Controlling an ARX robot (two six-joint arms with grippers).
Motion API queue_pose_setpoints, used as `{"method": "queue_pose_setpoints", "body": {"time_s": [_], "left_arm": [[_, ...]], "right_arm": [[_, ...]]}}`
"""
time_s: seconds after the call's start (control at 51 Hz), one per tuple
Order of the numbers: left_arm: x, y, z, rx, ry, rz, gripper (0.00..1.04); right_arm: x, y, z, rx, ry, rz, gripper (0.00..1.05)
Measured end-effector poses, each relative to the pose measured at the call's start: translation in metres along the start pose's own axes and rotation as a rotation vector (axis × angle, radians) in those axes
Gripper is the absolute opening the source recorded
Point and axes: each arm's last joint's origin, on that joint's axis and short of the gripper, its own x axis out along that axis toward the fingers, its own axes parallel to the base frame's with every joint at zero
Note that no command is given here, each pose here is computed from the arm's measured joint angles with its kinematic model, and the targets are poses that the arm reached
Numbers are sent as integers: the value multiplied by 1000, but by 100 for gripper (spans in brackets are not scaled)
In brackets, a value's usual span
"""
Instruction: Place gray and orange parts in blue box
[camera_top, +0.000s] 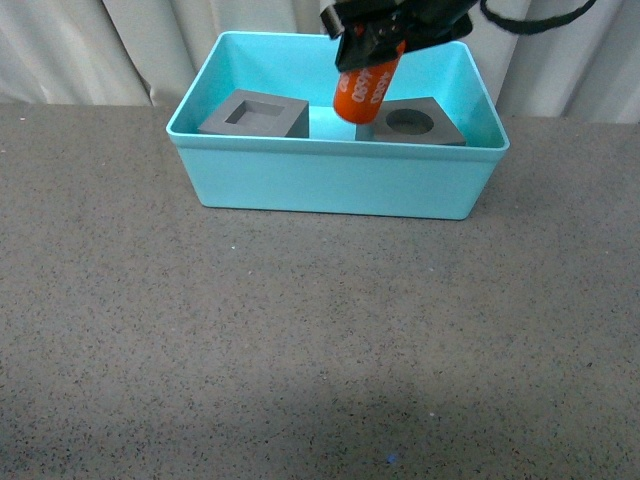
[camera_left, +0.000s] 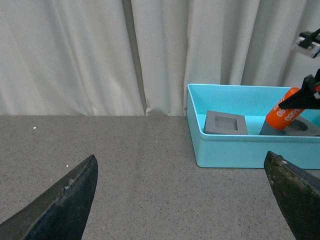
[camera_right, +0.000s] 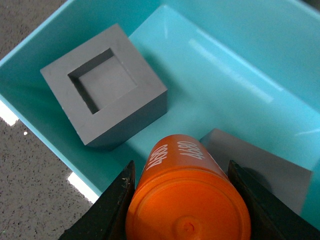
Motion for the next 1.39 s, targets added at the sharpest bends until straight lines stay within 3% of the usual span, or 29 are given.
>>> {"method": "queue_pose_setpoints", "body": {"time_s": [0.47,0.764,0.999,1.391], "left_arm": [[0,0,0,0,0,0,98],[0,0,0,0,0,0,98],[0,0,0,0,0,0,98],[0,0,0,0,0,0,98]], "right_arm": [[45,6,-13,5,127,12,45],[18,2,-6,34,10,-34,97],[-43,-1,-1,99,-190,-193,95],[-95,2,-53,176,-315,-491,95]]}}
